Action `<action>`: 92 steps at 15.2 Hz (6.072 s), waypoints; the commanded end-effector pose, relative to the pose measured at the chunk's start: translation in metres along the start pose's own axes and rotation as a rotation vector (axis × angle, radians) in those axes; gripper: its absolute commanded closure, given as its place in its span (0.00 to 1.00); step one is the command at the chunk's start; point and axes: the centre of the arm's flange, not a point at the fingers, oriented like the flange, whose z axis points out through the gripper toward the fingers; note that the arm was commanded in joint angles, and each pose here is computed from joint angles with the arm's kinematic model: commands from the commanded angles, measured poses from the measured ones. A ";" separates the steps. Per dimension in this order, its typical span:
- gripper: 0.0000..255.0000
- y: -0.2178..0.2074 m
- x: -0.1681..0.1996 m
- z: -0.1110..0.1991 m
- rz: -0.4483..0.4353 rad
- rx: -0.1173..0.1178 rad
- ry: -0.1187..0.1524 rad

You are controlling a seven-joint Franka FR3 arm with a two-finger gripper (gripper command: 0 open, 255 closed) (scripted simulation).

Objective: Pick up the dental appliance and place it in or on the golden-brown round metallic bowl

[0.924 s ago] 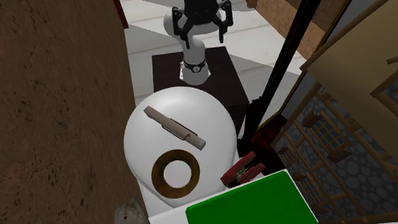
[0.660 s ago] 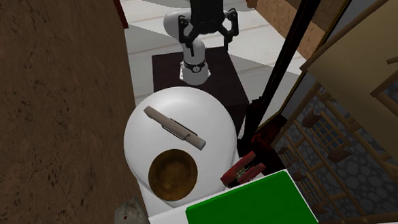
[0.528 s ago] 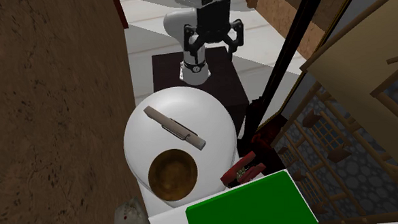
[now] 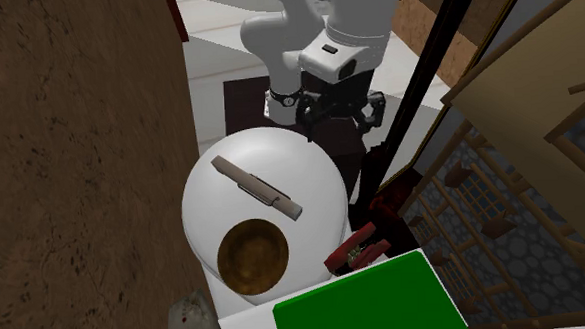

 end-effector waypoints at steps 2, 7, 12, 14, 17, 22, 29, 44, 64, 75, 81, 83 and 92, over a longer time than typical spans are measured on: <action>0.00 -0.021 0.028 0.026 0.030 -0.040 0.008; 0.00 -0.050 0.072 0.071 0.079 -0.110 0.020; 0.00 -0.073 0.119 0.117 0.128 -0.179 0.031; 0.00 -0.081 0.138 0.136 0.147 -0.207 0.035; 0.00 -0.090 0.166 0.163 0.175 -0.247 0.042; 0.00 -0.084 0.166 0.189 0.175 -0.247 0.042; 0.00 -0.080 0.166 0.202 0.175 -0.247 0.042; 1.00 -0.080 0.167 0.197 0.175 -0.247 0.042; 1.00 -0.073 0.180 0.092 0.175 -0.247 0.042; 1.00 0.032 0.177 0.062 0.175 -0.247 0.042; 1.00 0.110 0.173 0.048 0.175 -0.247 0.042; 1.00 0.136 0.172 0.044 0.175 -0.247 0.042; 1.00 0.148 0.165 0.083 0.175 -0.247 0.042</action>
